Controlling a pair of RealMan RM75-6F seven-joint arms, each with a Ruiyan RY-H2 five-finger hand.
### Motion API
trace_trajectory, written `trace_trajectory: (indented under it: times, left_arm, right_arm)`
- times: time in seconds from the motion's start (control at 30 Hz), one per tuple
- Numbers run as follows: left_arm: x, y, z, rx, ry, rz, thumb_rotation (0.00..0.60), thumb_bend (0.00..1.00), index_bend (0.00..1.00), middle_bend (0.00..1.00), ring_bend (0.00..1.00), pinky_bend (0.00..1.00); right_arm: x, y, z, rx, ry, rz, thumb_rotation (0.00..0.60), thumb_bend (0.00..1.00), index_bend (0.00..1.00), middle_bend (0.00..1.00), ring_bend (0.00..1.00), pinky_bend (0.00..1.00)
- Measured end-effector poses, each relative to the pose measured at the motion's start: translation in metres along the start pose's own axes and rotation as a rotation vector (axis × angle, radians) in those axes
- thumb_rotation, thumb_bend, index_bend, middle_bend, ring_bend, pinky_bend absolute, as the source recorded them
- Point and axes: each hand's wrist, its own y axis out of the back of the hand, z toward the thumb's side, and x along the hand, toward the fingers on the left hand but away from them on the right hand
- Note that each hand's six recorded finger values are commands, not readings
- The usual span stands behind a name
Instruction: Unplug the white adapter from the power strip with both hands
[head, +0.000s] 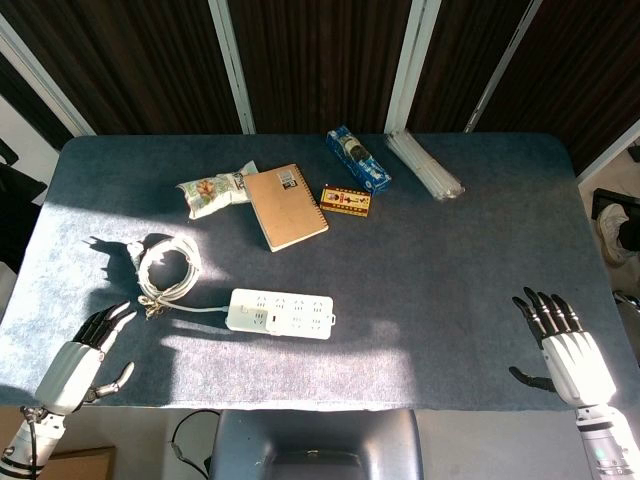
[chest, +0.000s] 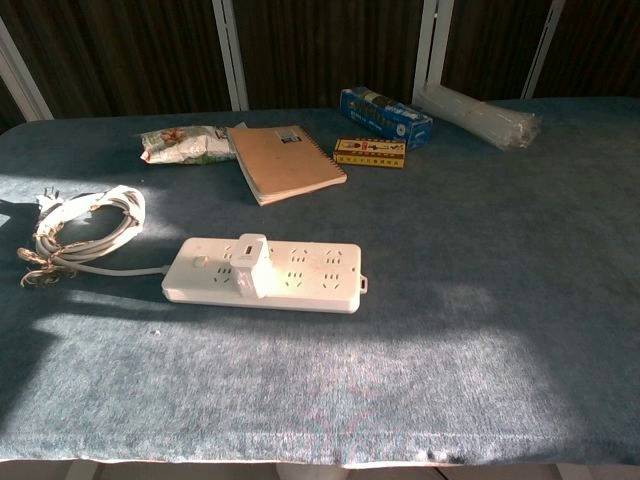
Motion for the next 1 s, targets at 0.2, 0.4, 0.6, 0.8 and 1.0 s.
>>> trace_trajectory:
  times: [0.2, 0.4, 0.6, 0.8, 1.0]
  left_arm:
    - [0.007, -0.017, 0.009, -0.031, -0.01, -0.017, 0.6, 0.4, 0.0, 0.0, 0.0, 0.1]
    - [0.034, -0.042, 0.034, -0.072, -0.066, 0.009, 0.6, 0.4, 0.0, 0.0, 0.0, 0.1]
    - [0.058, -0.061, 0.049, -0.047, -0.105, -0.034, 0.6, 0.41, 0.0, 0.0, 0.0, 0.1]
    - [0.09, -0.105, 0.083, 0.007, -0.14, -0.149, 0.6, 0.41, 0.0, 0.0, 0.0, 0.1]
    - [0.117, -0.131, 0.116, 0.022, -0.162, -0.171, 0.6, 0.41, 0.0, 0.0, 0.0, 0.1]
  right_arm:
    - [-0.003, -0.002, 0.0, 0.003, -0.011, -0.005, 0.6, 0.12, 0.0, 0.0, 0.0, 0.0]
    - [-0.005, -0.005, 0.002, 0.007, -0.011, 0.0, 0.6, 0.12, 0.0, 0.0, 0.0, 0.0]
    - [-0.006, -0.007, 0.002, 0.008, -0.014, 0.005, 0.6, 0.12, 0.0, 0.0, 0.0, 0.0]
    - [-0.006, -0.003, -0.004, -0.006, -0.027, 0.006, 0.6, 0.12, 0.0, 0.0, 0.0, 0.0]
    - [-0.004, -0.001, -0.005, -0.025, -0.025, 0.013, 0.6, 0.12, 0.0, 0.0, 0.0, 0.0]
